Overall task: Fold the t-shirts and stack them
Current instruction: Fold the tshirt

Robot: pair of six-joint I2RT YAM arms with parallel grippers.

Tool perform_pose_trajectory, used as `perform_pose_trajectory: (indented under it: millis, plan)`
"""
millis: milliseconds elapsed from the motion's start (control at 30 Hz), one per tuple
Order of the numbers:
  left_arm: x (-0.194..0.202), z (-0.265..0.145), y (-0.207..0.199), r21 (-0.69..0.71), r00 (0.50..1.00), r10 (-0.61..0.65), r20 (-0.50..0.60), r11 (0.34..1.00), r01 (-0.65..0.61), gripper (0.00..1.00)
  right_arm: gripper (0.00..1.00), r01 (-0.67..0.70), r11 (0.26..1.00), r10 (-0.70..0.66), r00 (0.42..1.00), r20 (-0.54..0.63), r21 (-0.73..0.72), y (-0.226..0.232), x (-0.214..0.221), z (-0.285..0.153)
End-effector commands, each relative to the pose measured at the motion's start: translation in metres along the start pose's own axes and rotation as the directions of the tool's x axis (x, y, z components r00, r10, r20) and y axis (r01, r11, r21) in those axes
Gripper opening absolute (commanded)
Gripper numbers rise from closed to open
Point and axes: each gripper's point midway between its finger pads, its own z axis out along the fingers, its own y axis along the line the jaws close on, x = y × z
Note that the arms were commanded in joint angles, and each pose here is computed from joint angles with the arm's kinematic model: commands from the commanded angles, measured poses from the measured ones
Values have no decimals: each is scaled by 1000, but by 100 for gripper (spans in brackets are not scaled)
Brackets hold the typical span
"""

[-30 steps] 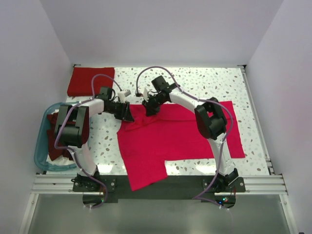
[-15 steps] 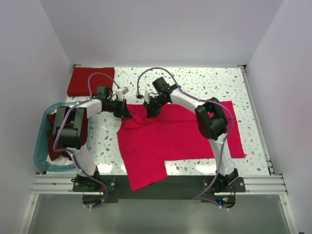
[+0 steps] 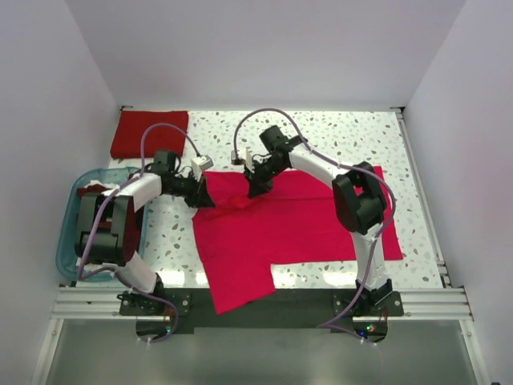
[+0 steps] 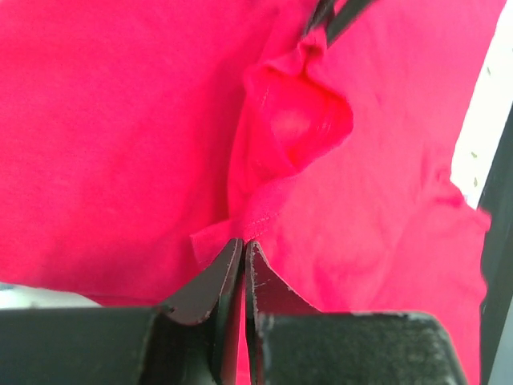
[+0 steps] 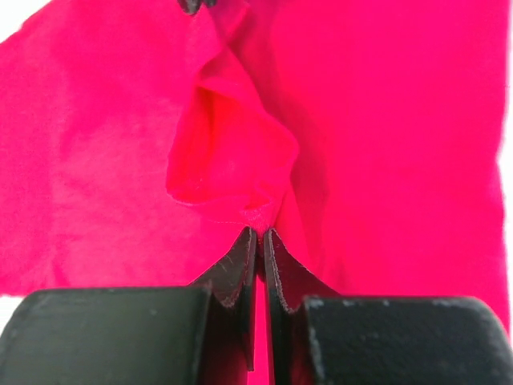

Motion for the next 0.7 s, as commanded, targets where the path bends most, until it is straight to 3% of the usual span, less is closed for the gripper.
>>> perform_pose_trajectory:
  millis: [0, 167, 267, 300, 333, 367, 500, 600, 667]
  plan:
    - [12, -4, -27, 87, 988, 151, -19, 985, -149, 11, 4, 76, 990, -75, 997, 15, -123, 34, 0, -12]
    - [32, 1, -53, 156, 948, 306, -83, 944, -291, 16, 7, 149, 960, -166, 985, -53, -238, 63, 33, -18]
    - [53, 3, -74, 227, 886, 448, -121, 881, -414, 20, 8, 189, 940, -225, 969, -98, -286, 79, 59, -23]
    - [56, 3, -80, 245, 871, 476, -123, 865, -439, 22, 11, 210, 936, -246, 964, -98, -283, 82, 59, -28]
    - [56, 0, -83, 246, 861, 496, -117, 854, -459, 24, 27, 237, 926, -277, 956, -100, -295, 84, 62, -30]
    - [56, -1, -83, 251, 845, 523, -112, 838, -485, 27, 33, 229, 922, -275, 955, -110, -312, 91, 67, -33]
    - [50, -5, -78, 212, 863, 489, -130, 864, -457, 28, 38, 209, 931, -252, 961, -114, -298, 94, 63, -41]
    - [26, -3, -69, 144, 906, 412, -93, 906, -397, 29, 38, 150, 957, -177, 980, -93, -250, 87, 51, -50]
    - [10, -1, -59, 78, 946, 313, -88, 949, -307, 29, 38, 40, 981, -56, 995, -79, -188, 72, 47, -61]
